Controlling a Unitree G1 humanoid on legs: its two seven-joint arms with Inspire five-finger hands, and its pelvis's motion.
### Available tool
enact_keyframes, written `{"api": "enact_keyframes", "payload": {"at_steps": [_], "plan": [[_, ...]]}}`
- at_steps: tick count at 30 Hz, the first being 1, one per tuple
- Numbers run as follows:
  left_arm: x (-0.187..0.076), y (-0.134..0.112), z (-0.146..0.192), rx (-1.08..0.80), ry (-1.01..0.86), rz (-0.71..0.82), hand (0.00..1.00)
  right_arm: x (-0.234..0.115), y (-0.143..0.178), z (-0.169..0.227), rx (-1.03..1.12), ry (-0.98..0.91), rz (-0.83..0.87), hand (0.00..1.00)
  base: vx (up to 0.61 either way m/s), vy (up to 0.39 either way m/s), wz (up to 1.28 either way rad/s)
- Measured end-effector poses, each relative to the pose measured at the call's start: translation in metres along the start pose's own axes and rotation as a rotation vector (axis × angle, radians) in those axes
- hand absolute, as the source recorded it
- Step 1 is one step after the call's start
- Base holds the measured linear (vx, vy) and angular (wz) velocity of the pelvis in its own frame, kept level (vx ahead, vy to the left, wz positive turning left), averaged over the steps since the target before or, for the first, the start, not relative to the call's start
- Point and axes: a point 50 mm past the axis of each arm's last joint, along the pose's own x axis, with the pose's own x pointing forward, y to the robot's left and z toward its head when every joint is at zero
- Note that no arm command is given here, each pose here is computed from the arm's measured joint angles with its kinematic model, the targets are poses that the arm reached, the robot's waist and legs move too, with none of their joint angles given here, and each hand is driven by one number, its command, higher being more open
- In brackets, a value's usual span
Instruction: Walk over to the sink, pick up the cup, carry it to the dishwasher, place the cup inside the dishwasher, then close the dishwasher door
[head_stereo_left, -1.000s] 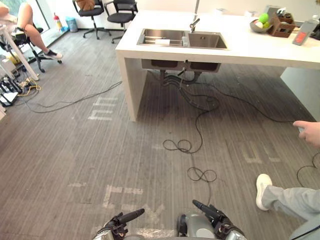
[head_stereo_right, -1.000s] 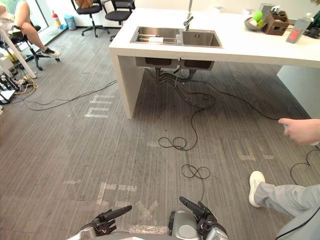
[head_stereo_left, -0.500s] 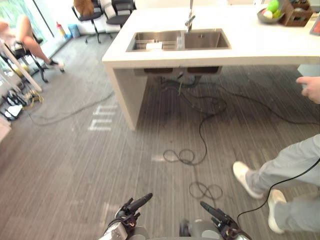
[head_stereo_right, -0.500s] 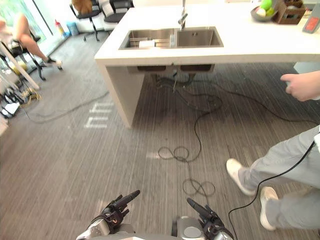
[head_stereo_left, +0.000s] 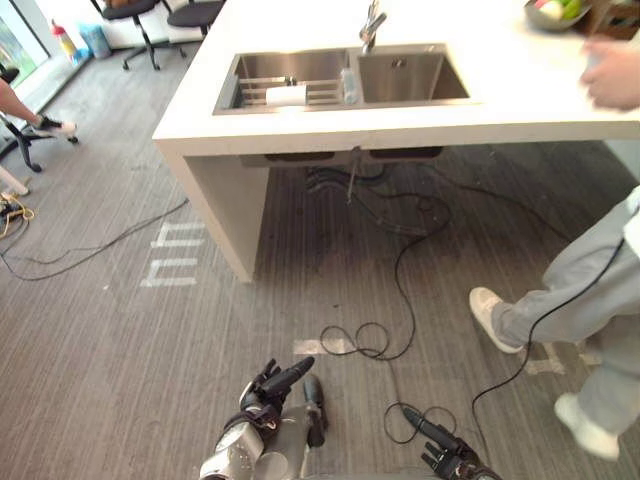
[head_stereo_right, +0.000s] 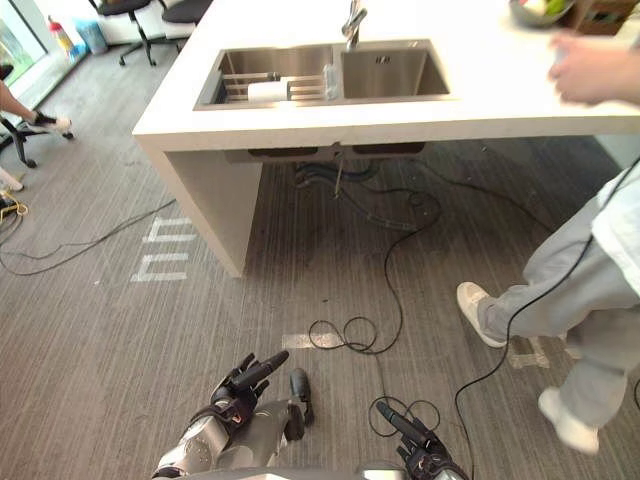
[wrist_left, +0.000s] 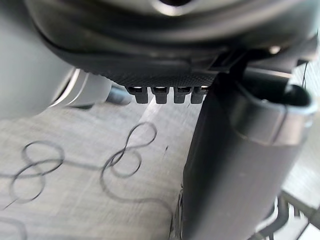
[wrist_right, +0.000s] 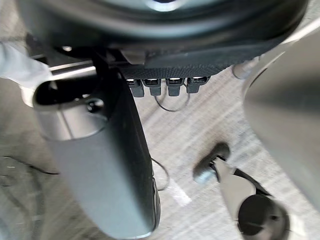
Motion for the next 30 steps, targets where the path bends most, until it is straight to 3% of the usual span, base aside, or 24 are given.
{"api": "enact_keyframes", "payload": {"at_steps": [3, 6, 8, 12, 18, 26, 30], "plan": [[-0.003, 0.005, 0.009, 0.047, -0.103, 0.054, 1.00, 0.000, 0.000, -0.008, 0.069, 0.033, -0.011, 1.00, 0.41, 0.230, 0.13], [-0.016, 0.004, 0.039, 0.056, -0.308, 0.079, 1.00, 0.001, 0.006, 0.007, 0.078, -0.039, 0.009, 1.00, 0.40, 0.172, -0.02], [-0.028, -0.015, 0.080, 0.013, -0.521, 0.049, 1.00, 0.002, 0.008, 0.016, 0.105, -0.086, 0.006, 1.00, 0.44, 0.136, 0.29], [-0.035, -0.047, 0.114, 0.009, -0.671, -0.038, 1.00, 0.000, -0.001, -0.008, 0.202, -0.028, -0.036, 1.00, 0.29, -0.022, 0.83], [-0.047, -0.039, 0.107, -0.010, -0.690, -0.029, 1.00, -0.006, -0.012, -0.019, 0.298, -0.051, -0.032, 1.00, 0.34, -0.184, 0.52], [-0.050, -0.064, 0.096, 0.009, -0.672, -0.078, 1.00, -0.009, -0.021, -0.029, 0.265, 0.024, -0.045, 1.00, 0.30, -0.291, -0.01], [-0.050, -0.060, 0.101, 0.042, -0.692, -0.056, 1.00, -0.008, -0.022, -0.023, 0.190, 0.024, -0.035, 1.00, 0.13, -0.143, -0.13]]}}
